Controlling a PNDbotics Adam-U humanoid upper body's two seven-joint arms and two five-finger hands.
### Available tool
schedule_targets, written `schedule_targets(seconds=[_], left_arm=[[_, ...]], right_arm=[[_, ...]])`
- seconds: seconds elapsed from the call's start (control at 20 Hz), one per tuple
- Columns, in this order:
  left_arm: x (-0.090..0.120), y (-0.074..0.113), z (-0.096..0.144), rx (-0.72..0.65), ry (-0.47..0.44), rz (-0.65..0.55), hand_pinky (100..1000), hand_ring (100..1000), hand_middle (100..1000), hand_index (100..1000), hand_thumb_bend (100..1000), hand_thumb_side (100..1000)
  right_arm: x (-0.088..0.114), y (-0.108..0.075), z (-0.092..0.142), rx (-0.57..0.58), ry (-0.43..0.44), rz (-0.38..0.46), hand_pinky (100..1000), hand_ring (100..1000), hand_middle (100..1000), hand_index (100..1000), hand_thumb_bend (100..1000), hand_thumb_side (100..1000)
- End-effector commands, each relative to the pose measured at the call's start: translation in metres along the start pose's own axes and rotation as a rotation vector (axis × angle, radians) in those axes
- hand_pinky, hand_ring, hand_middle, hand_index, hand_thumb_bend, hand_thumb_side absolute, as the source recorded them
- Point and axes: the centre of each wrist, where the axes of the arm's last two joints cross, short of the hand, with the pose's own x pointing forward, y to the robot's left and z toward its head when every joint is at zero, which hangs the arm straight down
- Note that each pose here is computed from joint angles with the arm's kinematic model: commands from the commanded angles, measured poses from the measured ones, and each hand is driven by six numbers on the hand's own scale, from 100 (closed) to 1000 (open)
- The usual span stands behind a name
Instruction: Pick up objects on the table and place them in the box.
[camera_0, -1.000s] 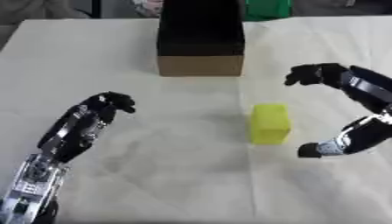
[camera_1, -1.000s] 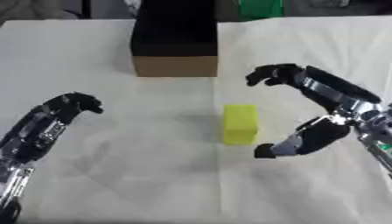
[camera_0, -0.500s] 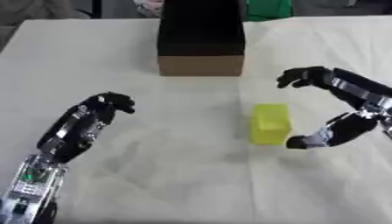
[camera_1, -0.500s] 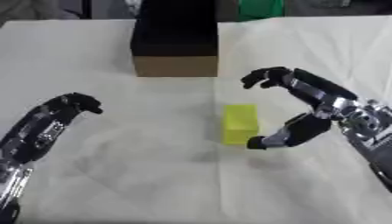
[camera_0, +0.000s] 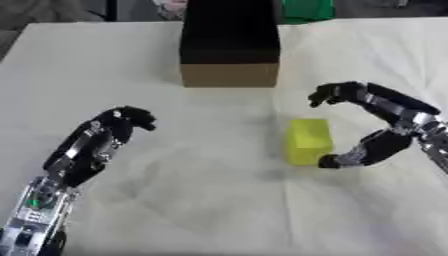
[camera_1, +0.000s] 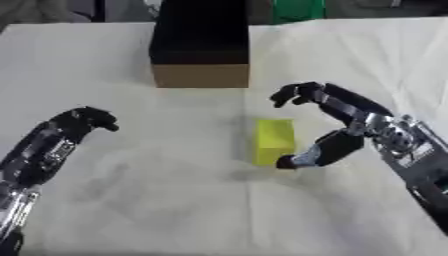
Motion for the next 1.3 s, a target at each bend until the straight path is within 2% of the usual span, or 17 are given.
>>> schedule_targets(seconds=[0.05,0.7,1.3], left_arm=[[0.005,0.005,-0.003,-0.008,-0.015,-0.023,906,727,703,808,123,740],[0.005,0.004,-0.003,-0.009,-0.015,-0.020,907,727,703,808,115,750],[0.005,0.004,-0.003,-0.012,-0.015,-0.018,907,727,702,808,116,748]], right_arm=[[0.001,-0.007,-0.003,-0.004,-0.004,0.032,891,1000,728,864,657,272],[-0.005,0.000,-0.013,0.010,0.005,0.056,869,959,632,817,643,280],[-0.010,0.005,-0.021,0.031,0.028,0.110,874,946,632,812,675,300]])
